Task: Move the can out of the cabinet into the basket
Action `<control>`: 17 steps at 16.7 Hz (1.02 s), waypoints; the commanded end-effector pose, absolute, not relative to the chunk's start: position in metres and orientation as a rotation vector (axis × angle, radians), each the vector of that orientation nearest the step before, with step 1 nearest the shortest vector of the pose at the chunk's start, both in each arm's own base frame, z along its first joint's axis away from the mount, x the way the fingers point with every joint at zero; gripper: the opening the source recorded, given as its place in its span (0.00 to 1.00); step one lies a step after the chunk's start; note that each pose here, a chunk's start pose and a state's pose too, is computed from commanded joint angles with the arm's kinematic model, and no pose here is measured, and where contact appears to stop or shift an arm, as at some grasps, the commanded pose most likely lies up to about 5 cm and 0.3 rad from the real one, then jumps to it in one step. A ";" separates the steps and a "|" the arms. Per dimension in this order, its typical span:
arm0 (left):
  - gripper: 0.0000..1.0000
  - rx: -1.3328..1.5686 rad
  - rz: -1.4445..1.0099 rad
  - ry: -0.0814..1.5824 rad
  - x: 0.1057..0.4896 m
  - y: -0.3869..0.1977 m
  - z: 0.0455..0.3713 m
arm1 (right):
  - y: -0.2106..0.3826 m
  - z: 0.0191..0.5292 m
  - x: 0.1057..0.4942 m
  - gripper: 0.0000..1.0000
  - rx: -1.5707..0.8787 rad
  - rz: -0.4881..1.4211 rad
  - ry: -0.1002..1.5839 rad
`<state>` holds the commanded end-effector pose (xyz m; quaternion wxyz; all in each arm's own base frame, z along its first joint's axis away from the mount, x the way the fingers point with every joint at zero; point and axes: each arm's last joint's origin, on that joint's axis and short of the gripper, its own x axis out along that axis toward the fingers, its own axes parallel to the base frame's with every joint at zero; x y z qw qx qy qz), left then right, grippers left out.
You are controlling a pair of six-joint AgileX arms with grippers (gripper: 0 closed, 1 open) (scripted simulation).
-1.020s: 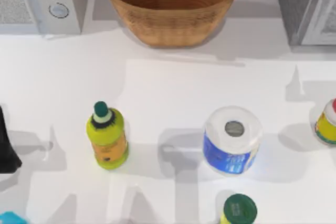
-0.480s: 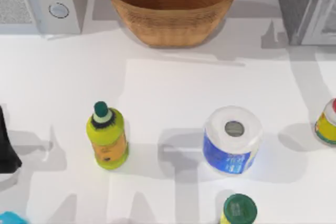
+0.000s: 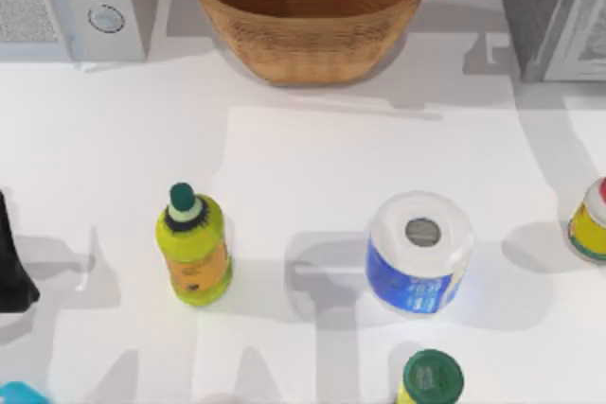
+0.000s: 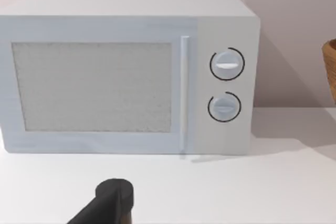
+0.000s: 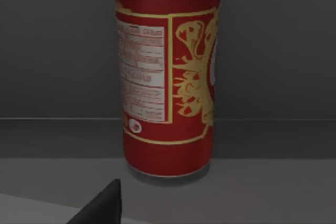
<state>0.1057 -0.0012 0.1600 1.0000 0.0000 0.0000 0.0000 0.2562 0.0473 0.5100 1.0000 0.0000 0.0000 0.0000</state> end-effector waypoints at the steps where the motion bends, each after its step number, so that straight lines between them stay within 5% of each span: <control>1: 1.00 0.000 0.000 0.000 0.106 -0.001 0.160 | 0.046 0.510 0.255 1.00 0.000 -0.003 -0.002; 11: 1.00 0.000 0.000 0.000 0.106 -0.001 0.160 | 0.078 0.507 0.330 1.00 -0.002 -0.013 -0.010; 17: 1.00 0.000 0.000 0.000 0.106 -0.001 0.160 | 0.078 0.506 0.335 1.00 -0.003 -0.015 -0.008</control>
